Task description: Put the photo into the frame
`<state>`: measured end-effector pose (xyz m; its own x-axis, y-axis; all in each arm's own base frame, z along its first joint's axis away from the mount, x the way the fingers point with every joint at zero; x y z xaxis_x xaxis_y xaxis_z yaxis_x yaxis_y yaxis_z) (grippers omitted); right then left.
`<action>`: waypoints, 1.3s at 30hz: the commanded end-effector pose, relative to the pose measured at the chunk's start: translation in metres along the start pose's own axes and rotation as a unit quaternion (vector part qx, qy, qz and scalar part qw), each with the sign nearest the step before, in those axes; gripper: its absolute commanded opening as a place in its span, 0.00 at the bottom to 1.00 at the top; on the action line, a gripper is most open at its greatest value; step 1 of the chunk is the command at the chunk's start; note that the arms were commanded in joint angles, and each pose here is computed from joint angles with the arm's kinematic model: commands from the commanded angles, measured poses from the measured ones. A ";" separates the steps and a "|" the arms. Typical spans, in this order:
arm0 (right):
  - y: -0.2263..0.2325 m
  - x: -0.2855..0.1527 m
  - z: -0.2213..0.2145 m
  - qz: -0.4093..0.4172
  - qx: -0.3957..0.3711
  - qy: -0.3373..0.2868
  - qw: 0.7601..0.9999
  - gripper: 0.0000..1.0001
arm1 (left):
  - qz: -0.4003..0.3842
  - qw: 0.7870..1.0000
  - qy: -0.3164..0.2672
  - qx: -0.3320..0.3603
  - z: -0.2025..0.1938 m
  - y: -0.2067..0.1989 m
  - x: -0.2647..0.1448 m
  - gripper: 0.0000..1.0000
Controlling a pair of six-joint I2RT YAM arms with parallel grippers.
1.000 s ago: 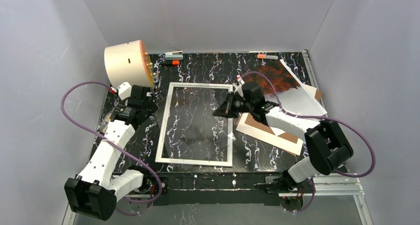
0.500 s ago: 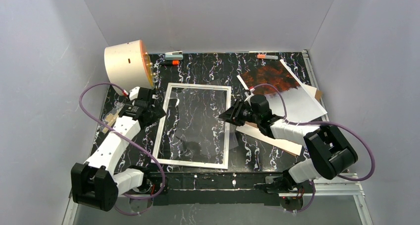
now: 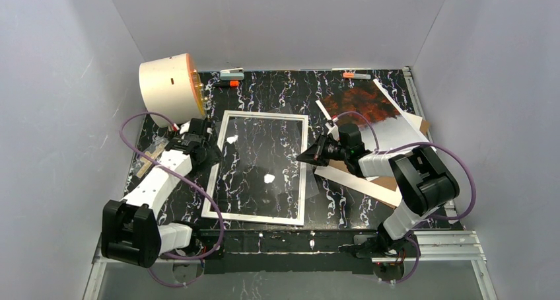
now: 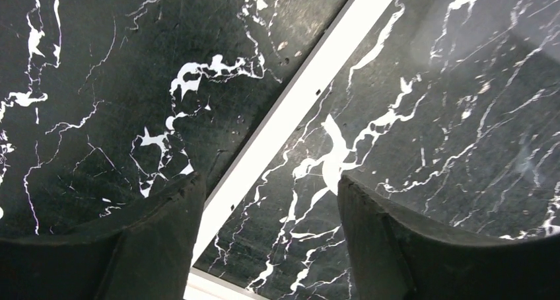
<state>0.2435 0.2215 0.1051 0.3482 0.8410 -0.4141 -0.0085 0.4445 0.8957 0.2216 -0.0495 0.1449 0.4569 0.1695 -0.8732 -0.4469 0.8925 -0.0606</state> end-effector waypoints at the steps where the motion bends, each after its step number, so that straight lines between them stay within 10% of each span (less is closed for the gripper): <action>1: 0.016 -0.005 0.006 0.053 -0.050 -0.021 0.997 0.01 | 0.018 0.999 0.036 0.008 -0.014 0.009 0.009 0.67; 11: 0.015 -0.027 -0.005 0.087 -0.054 -0.082 0.991 0.01 | 0.014 0.998 0.066 0.018 -0.027 0.006 0.029 0.49; 22: 0.025 -0.038 -0.006 0.108 -0.040 -0.120 0.986 0.01 | 0.077 0.994 0.074 0.024 -0.040 0.021 0.047 0.50; 30: 0.038 -0.040 -0.003 0.142 -0.032 -0.120 0.982 0.01 | -0.003 0.995 0.103 0.004 -0.047 0.003 0.048 0.33; 39: 0.048 -0.046 0.001 0.136 -0.049 -0.129 0.981 0.01 | -0.060 0.993 0.100 -0.007 -0.042 -0.006 0.033 0.37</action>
<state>0.2212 0.2032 0.1436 0.5262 0.8325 -0.1732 -0.1256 0.2775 0.9525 0.2077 -0.0660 0.0864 0.3245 0.0088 -0.9459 -0.4157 0.8995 -0.1342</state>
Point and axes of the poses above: each gripper's point midway between its finger pads, its own x axis out along the fingers, its own y axis along the line the jaws close on, z = x × y, the point moved 7 cm from there along -x, back along the fingers, and after that the axes turned 3 degrees about x, right-handed, at the moved point
